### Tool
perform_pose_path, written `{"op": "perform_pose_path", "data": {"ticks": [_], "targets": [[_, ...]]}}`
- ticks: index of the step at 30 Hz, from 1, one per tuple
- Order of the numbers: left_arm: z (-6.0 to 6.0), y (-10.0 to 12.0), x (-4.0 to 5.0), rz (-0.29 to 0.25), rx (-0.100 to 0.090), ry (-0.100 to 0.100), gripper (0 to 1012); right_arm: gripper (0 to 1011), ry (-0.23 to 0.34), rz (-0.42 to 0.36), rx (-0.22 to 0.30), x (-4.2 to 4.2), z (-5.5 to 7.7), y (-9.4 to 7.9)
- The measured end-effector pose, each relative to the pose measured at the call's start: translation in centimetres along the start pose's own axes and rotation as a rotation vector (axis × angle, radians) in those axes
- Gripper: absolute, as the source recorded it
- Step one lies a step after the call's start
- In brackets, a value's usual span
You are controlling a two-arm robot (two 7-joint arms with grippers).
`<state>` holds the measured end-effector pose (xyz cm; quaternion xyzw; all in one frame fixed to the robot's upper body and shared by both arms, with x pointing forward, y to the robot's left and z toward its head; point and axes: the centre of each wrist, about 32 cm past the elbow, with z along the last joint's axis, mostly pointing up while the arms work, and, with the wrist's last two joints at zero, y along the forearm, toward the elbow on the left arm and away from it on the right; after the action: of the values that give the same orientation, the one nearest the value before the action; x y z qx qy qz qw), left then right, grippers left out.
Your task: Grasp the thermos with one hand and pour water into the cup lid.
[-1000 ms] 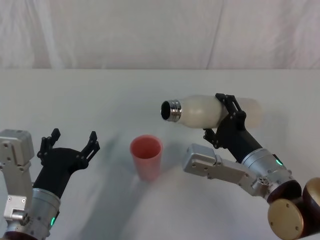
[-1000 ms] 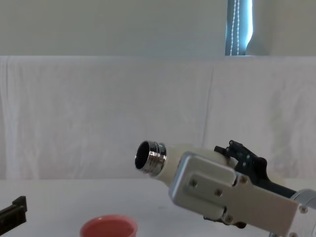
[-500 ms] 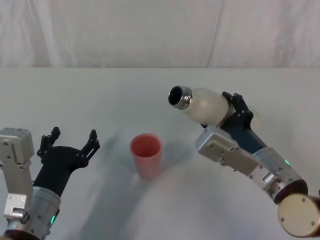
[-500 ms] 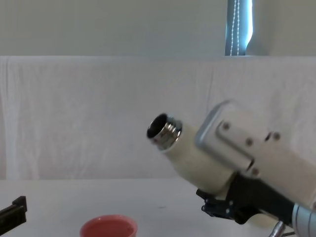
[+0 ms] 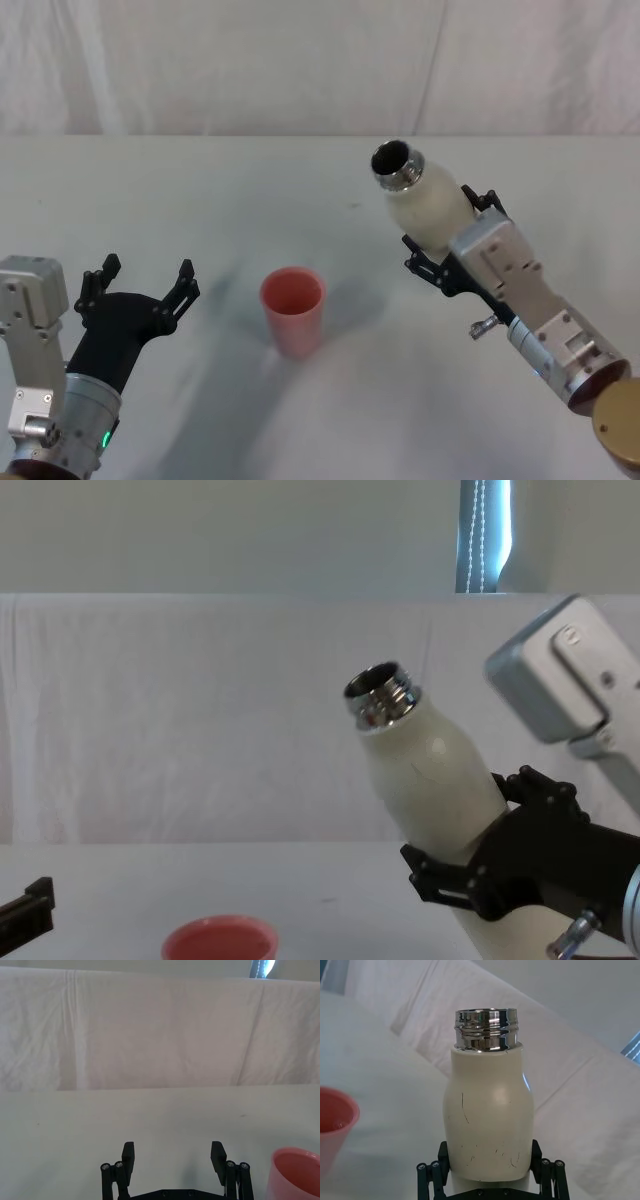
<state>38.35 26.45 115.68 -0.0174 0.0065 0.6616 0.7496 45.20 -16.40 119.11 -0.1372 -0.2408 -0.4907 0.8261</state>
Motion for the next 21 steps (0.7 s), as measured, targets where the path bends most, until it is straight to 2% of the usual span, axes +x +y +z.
{"op": "perform_pose_path", "data": {"ticks": [10, 13, 14, 17, 20, 21], "targets": [[0.0, 0.0, 0.00, 0.000, 0.000, 0.000, 1001, 958, 0.191, 0.009, 0.036, 0.68, 0.1, -0.5], [0.0, 0.0, 0.00, 0.000, 0.000, 0.000, 1001, 958, 0.287, 0.015, 0.053, 1.01, 0.0, -0.7], [0.0, 0.0, 0.00, 0.000, 0.000, 0.000, 1001, 958, 0.287, 0.015, 0.053, 1.01, 0.0, -0.7], [0.0, 0.0, 0.00, 0.000, 0.000, 0.000, 1001, 958, 0.382, 0.026, 0.062, 1.24, -0.2, -0.9], [0.0, 0.0, 0.00, 0.000, 0.000, 0.000, 1001, 958, 0.447, 0.031, 0.066, 1.41, -0.3, -1.0], [0.0, 0.0, 0.00, 0.000, 0.000, 0.000, 1001, 958, 0.447, 0.031, 0.066, 1.41, -0.3, -1.0]]}}
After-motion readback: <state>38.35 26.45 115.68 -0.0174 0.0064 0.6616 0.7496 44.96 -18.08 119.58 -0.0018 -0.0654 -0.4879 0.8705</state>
